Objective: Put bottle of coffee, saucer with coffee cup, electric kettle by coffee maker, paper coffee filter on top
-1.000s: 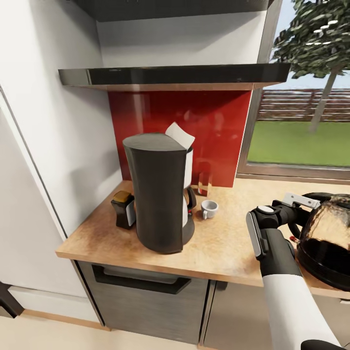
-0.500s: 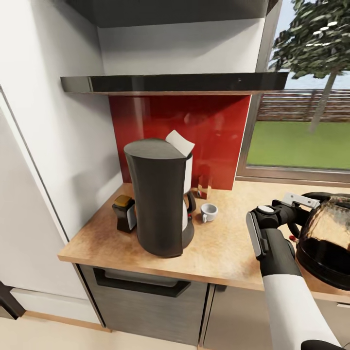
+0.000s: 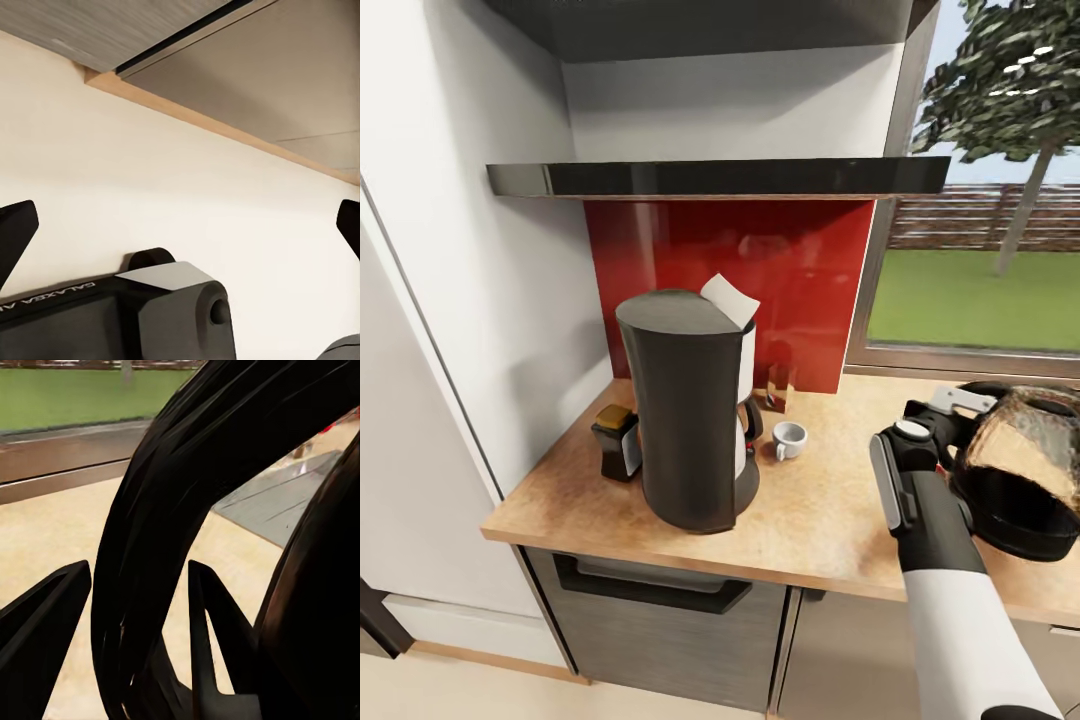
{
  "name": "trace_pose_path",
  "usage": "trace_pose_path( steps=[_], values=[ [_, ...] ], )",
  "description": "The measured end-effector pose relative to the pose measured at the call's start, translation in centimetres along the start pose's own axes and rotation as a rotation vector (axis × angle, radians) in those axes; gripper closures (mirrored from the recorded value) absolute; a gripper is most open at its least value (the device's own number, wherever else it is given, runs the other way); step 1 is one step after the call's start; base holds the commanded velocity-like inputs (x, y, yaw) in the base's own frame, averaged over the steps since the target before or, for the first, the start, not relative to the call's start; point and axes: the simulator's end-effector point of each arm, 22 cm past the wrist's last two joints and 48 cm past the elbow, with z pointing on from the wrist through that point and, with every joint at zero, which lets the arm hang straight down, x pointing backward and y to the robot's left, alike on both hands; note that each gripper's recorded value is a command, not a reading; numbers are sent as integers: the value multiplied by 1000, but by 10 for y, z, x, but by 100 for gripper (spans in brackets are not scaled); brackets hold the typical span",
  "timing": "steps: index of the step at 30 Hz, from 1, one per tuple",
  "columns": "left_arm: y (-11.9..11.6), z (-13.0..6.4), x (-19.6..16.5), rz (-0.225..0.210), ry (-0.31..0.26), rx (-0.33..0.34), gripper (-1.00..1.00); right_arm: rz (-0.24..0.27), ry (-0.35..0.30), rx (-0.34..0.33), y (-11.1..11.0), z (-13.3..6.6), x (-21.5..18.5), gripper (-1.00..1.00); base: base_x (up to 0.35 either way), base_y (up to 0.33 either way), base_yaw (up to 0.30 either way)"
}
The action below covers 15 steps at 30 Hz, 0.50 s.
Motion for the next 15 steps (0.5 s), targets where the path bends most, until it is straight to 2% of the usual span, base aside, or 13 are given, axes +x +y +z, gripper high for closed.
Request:
trace_pose_path(
  steps=[4, 10, 15],
  values=[
    [0, 0, 0, 1, -1, 1, -100, 24, -26, -81, 13, -5, -13, 100, 0, 0, 0],
    [0, 0, -1, 1, -1, 1, -100, 34, -37, -137, 22, -9, -17, 100, -2, 0, 0],
    [0, 0, -1, 0, -1, 1, -100, 40, -56, -224, 37, -16, -23, 100, -181, -30, 0]
  ],
)
